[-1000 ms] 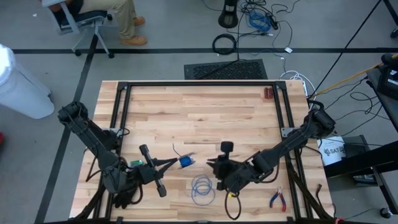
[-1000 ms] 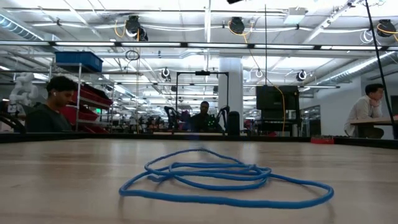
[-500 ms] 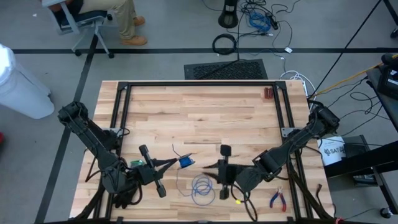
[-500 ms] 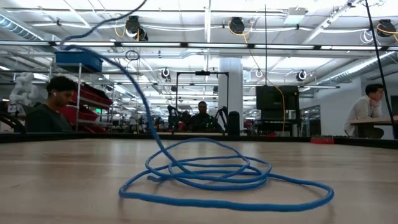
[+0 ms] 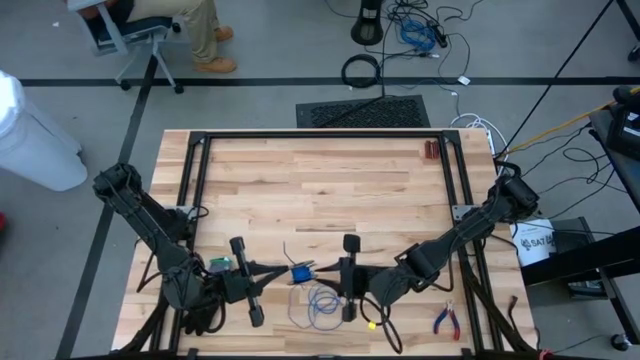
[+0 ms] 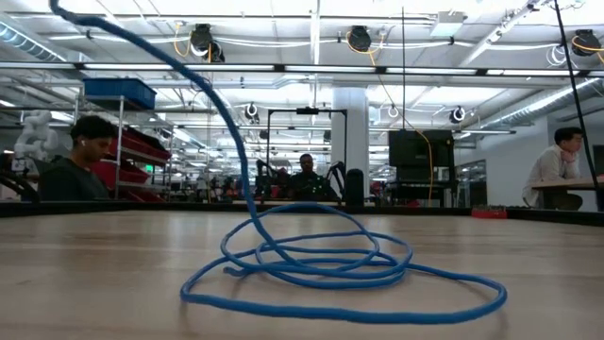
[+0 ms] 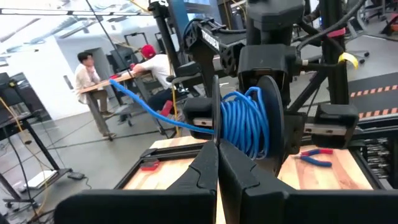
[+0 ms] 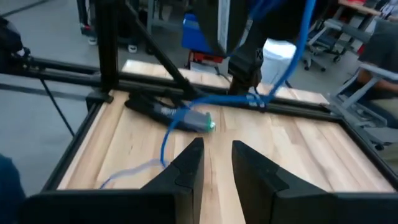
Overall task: Coil cords
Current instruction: Uncoil the blue wire from the spool
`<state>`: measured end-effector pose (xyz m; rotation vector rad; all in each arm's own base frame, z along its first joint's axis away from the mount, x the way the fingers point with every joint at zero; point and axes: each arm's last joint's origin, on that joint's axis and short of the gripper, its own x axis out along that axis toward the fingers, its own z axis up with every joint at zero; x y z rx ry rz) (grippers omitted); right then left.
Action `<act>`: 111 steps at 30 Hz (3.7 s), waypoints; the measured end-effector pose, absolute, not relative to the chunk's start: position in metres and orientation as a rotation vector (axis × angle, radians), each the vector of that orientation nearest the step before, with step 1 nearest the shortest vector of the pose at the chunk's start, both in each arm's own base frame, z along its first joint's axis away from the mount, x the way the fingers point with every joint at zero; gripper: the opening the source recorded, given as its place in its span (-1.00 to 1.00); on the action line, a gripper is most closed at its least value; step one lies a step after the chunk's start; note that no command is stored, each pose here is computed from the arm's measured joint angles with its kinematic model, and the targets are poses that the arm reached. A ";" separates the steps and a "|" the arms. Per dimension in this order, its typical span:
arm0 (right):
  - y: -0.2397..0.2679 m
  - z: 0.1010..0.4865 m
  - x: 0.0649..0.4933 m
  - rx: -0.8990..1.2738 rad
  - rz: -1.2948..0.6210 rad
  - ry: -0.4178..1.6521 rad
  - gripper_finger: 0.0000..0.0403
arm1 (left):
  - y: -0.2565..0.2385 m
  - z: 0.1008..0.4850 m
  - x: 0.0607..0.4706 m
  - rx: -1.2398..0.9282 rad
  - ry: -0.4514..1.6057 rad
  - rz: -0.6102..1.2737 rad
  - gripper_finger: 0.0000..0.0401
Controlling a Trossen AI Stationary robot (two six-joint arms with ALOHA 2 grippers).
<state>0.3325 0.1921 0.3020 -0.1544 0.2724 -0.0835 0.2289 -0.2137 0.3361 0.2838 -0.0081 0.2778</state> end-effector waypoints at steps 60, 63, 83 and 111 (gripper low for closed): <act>0.192 0.267 0.352 -0.037 -0.033 0.094 -0.34 | -0.216 0.337 0.228 0.287 -0.019 0.245 -0.99; 0.190 0.266 0.351 -0.059 -0.019 0.073 -0.25 | -0.216 0.337 0.228 0.288 -0.019 0.245 -0.99; 0.173 0.269 0.363 -0.010 0.134 0.041 -0.51 | -0.216 0.337 0.228 0.288 -0.019 0.246 -0.99; 0.172 0.271 0.364 0.002 0.130 0.023 -0.65 | -0.216 0.337 0.228 0.288 -0.019 0.246 -0.99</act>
